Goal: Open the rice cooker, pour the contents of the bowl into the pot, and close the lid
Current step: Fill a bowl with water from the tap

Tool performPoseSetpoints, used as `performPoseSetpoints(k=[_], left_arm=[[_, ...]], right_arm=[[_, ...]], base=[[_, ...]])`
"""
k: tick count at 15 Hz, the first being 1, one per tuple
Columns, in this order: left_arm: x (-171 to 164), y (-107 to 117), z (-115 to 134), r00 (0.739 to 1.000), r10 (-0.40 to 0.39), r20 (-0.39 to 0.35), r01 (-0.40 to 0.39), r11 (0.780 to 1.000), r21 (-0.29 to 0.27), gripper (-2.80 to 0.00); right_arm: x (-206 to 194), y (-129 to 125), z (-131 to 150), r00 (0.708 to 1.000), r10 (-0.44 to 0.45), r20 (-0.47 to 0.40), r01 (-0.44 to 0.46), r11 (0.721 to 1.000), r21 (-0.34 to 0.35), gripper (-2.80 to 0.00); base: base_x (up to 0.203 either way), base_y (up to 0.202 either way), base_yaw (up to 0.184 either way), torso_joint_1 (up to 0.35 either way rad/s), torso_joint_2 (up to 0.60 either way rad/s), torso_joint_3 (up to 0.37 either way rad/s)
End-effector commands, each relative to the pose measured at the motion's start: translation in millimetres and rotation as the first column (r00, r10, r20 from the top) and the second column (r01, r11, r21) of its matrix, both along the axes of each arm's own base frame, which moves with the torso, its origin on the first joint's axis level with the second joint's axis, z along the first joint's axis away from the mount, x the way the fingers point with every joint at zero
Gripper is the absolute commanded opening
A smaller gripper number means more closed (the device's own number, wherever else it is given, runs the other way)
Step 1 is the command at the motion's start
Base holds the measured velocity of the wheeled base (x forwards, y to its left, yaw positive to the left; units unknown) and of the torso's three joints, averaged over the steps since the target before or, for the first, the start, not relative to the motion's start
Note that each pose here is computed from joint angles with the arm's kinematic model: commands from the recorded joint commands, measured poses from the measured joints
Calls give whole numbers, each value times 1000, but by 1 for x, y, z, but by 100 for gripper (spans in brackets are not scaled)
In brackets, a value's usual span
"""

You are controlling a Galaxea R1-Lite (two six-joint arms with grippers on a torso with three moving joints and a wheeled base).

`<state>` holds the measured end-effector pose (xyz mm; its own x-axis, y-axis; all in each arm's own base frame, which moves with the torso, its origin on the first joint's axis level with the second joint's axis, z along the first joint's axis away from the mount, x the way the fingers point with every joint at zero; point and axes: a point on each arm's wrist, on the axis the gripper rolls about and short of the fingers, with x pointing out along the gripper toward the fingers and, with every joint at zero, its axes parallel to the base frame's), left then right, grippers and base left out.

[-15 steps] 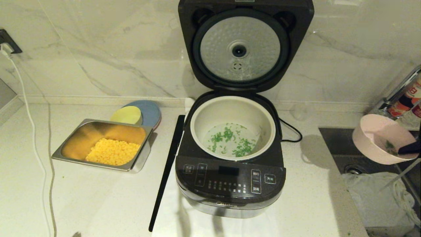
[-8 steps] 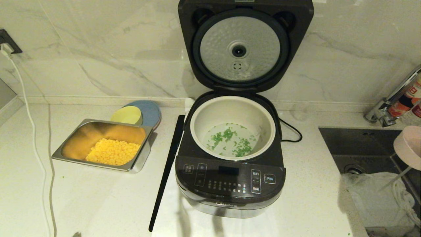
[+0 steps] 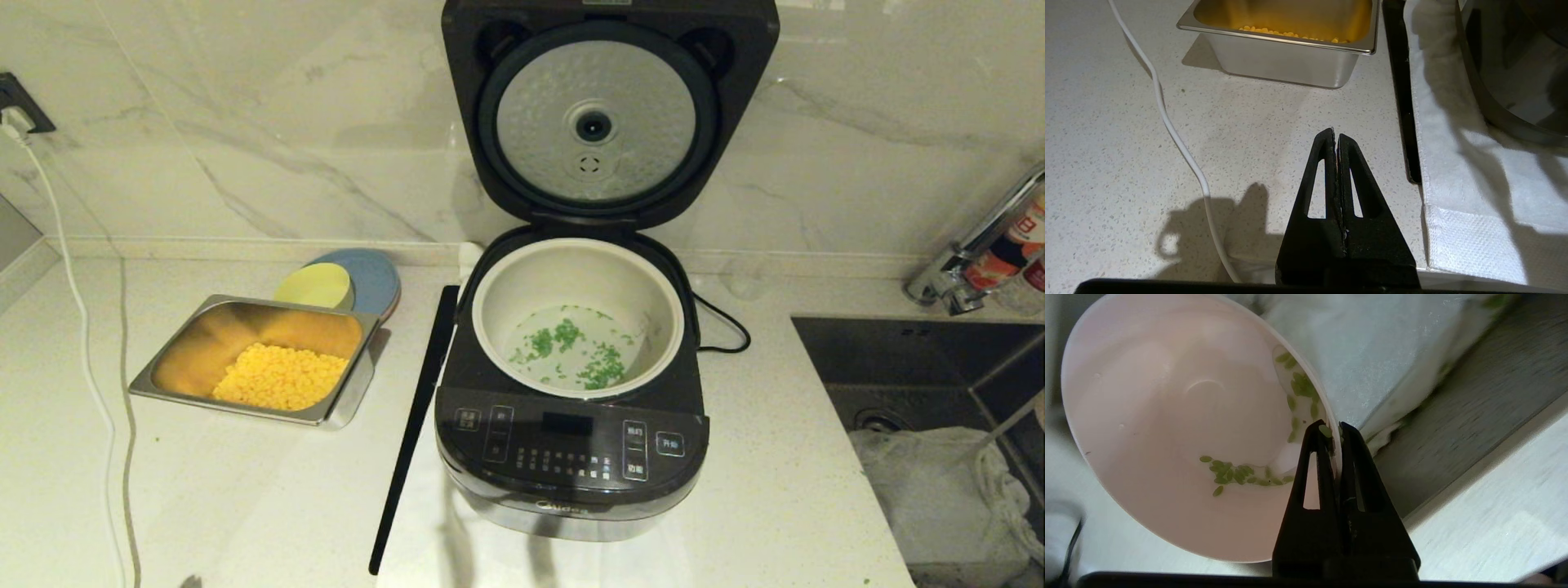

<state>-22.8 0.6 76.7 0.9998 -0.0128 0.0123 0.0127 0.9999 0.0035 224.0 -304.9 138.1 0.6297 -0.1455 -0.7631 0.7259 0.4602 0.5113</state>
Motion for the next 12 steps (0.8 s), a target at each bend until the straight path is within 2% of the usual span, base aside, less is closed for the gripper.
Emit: performPoseSetpoints(k=[1,4,12], left_arm=[[1,0,-3,1000,1,-8,0,1000,1,-280],[1,0,-3,1000,0,-8,0,1000,0,-280],[1,0,-3,1000,1,-8,0,1000,1,-280]], right_arm=[[6,-30,-42,999,-32,-38,34,997,65,-280],[13,-43,-54,998,-41,-38,44,996,71,-280],[45,-52,-70,999,-37,-21,38,996,83,-280]], base=[[0,0,0,0,0,0],[0,0,0,0,0,0],[0,0,0,0,0,0]])
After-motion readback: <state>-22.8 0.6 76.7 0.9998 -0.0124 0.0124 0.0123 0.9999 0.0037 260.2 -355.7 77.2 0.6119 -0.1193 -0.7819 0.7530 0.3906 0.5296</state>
